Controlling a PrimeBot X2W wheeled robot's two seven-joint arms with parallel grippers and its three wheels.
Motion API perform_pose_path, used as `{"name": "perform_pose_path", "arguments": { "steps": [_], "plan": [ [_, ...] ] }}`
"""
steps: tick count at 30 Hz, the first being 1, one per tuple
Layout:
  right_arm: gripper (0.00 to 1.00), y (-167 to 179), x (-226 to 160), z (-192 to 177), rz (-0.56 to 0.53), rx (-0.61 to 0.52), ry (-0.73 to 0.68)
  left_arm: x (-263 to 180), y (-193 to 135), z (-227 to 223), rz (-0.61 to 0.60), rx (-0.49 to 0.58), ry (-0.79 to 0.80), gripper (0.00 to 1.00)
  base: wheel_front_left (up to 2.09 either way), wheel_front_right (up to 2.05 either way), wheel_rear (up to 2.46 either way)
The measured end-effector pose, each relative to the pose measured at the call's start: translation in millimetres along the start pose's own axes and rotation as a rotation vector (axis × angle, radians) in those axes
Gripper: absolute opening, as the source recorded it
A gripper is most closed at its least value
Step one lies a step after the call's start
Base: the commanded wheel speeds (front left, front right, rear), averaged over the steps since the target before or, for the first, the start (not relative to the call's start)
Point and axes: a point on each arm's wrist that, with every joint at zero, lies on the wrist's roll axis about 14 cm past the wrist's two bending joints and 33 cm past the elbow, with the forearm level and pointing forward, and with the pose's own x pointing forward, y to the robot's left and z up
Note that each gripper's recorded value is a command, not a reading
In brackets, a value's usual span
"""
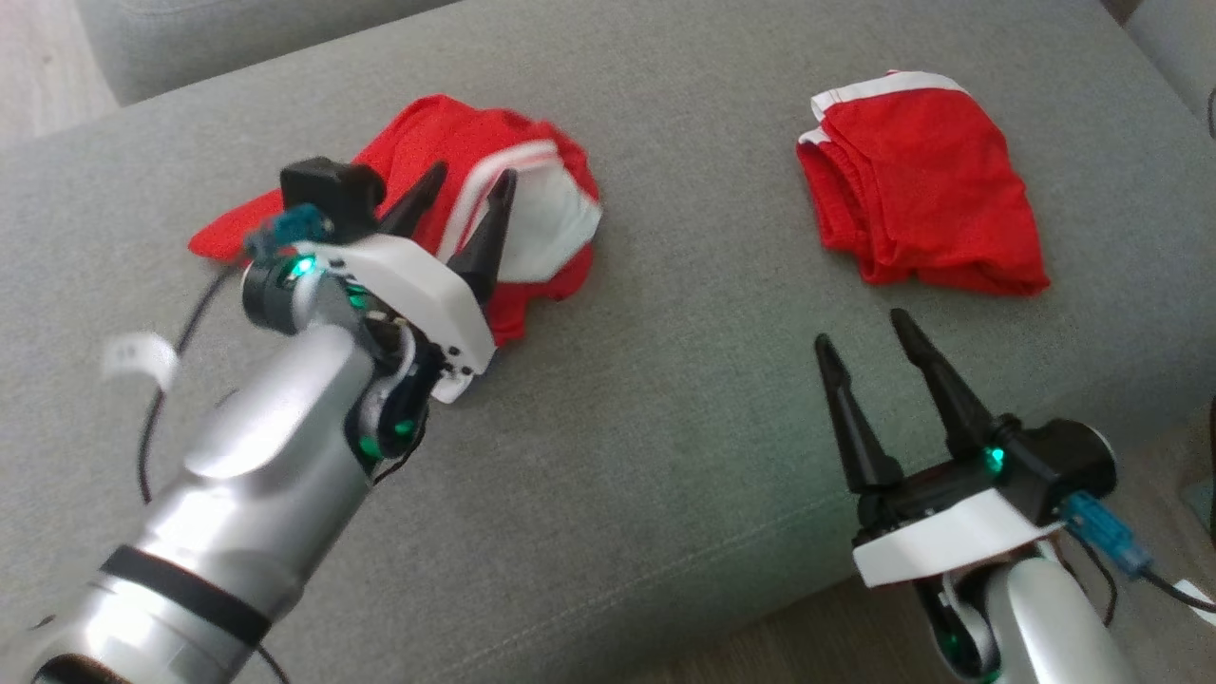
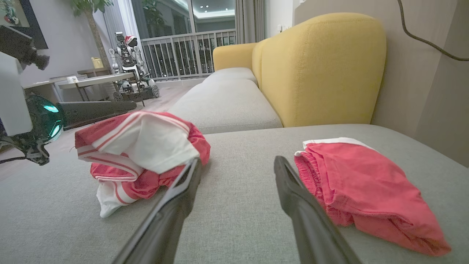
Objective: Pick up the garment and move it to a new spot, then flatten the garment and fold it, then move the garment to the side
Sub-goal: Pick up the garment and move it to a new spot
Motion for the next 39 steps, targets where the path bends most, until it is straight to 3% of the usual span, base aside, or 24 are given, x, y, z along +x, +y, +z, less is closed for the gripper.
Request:
{"name": "perform_pose_path", "arguments": {
  "steps": [5, 10, 18, 25, 34, 39],
  "plan": [
    [1.00, -4.8, -0.4, 5.2, -0.013, 0.001, -0.018, -12.1, 5.4, 41.9, 0.072, 0.171, -0.198, 1.00, 0.00, 0.00, 0.00],
    [1.00, 6.5, -4.3, 0.5, 0.018, 0.028, -0.009, -62.0, 3.4, 87.4, 0.166, 0.265, -0.410, 1.00, 0.00, 0.00, 0.00],
    [1.00, 34.5, -5.9, -4.8, 0.103, 0.056, 0.003, -167.1, 28.7, 46.6, 0.401, 0.164, -0.417, 1.00, 0.00, 0.00, 0.00],
    [1.00, 49.5, -10.6, -4.5, 0.152, 0.064, 0.002, -237.2, 41.7, 20.7, 0.596, 0.153, -0.412, 1.00, 0.00, 0.00, 0.00],
    [1.00, 58.9, -21.0, -4.0, 0.182, 0.067, 0.002, -269.4, 34.6, 7.9, 0.663, 0.258, -0.385, 1.00, 0.00, 0.00, 0.00],
    [1.00, 60.6, -28.4, -3.0, 0.189, 0.067, 0.000, -276.6, 31.5, 5.5, 0.677, 0.260, -0.388, 1.00, 0.00, 0.00, 0.00]
  ]
}}
